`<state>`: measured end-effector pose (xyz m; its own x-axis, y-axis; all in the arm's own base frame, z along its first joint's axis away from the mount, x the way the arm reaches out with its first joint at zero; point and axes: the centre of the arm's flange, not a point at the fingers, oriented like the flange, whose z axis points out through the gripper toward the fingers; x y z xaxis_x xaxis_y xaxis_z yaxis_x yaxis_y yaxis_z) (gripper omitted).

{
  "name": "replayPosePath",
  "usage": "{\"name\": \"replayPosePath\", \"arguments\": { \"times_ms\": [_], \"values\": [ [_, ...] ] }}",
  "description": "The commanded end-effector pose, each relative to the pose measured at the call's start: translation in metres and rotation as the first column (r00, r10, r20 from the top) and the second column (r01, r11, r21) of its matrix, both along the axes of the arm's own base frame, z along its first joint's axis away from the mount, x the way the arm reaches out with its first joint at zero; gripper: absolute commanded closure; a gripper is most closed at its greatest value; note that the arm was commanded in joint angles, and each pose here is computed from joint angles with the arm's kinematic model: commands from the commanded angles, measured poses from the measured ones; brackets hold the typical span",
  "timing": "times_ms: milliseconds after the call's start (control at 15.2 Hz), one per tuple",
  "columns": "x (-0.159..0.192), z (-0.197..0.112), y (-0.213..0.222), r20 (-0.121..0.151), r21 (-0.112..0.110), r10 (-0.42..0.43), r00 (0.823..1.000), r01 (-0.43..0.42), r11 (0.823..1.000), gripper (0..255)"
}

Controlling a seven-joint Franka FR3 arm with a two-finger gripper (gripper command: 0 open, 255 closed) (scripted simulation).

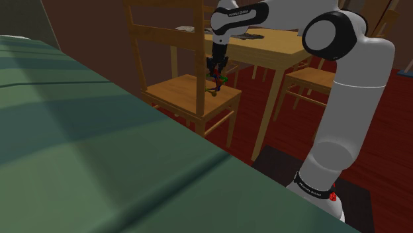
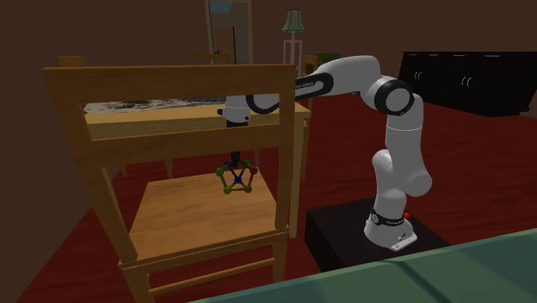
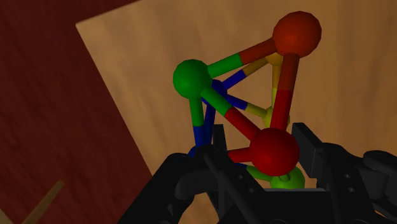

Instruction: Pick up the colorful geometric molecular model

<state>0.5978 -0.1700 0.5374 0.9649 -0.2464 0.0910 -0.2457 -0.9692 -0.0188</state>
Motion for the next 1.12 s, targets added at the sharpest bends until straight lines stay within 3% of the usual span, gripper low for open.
{"name": "replayPosePath", "arguments": {
  "times_ms": [0,1056],
  "values": [
    [0.000,-0.001,0.001,-0.002,0.001,0.001,1.000,-0.001,1.000,255],
    [0.000,0.079,0.001,-0.002,0.001,0.001,1.000,-0.001,1.000,255]
  ]
}}
